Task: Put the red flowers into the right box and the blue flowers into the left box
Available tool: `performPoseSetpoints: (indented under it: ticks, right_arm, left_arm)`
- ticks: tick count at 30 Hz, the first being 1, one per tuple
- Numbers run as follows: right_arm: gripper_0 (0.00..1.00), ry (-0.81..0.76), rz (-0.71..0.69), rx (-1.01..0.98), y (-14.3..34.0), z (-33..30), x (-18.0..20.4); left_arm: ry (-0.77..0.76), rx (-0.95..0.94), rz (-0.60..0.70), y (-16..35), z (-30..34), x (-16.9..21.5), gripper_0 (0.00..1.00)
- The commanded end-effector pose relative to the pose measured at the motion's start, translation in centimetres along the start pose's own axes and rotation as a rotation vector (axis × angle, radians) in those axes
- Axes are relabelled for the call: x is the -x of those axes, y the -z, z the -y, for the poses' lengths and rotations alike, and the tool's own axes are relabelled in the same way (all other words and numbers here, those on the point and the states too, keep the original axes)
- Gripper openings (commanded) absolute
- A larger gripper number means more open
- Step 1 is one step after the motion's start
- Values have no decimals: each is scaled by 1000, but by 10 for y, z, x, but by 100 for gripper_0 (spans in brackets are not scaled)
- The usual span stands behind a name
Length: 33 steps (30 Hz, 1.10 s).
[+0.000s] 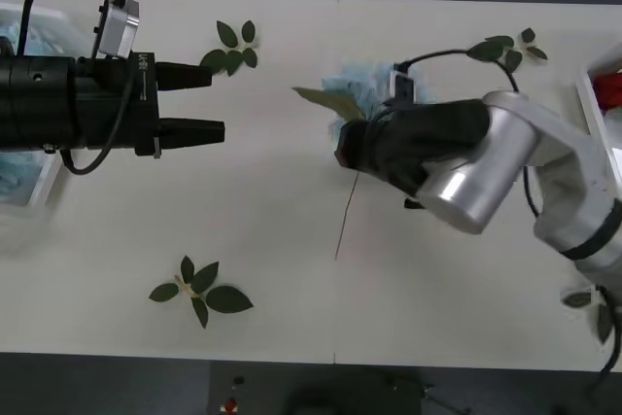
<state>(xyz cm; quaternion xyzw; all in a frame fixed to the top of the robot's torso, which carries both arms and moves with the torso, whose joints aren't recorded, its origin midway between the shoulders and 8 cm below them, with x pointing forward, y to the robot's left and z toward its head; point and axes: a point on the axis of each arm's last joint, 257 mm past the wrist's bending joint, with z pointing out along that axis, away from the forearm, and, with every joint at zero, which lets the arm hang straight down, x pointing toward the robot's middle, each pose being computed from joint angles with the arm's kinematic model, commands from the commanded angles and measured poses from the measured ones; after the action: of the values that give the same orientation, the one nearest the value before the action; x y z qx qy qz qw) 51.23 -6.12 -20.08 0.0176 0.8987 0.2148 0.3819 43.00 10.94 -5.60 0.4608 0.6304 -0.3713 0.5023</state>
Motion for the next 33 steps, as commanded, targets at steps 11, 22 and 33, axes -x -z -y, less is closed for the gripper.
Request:
performPoseSetpoints:
  ticks: [11, 22, 33]
  right_arm:
    - [0, 117, 460, 641, 106, -156, 150]
    - [0, 58, 411, 669, 106, -188, 159]
    - [0, 64, 402, 656, 99, -186, 155]
  left_arm:
    - [77, 22, 58, -26, -4, 15, 100]
    - [156, 90, 151, -99, -42, 20, 52]
    - [155, 80, 148, -111, -46, 29, 0]
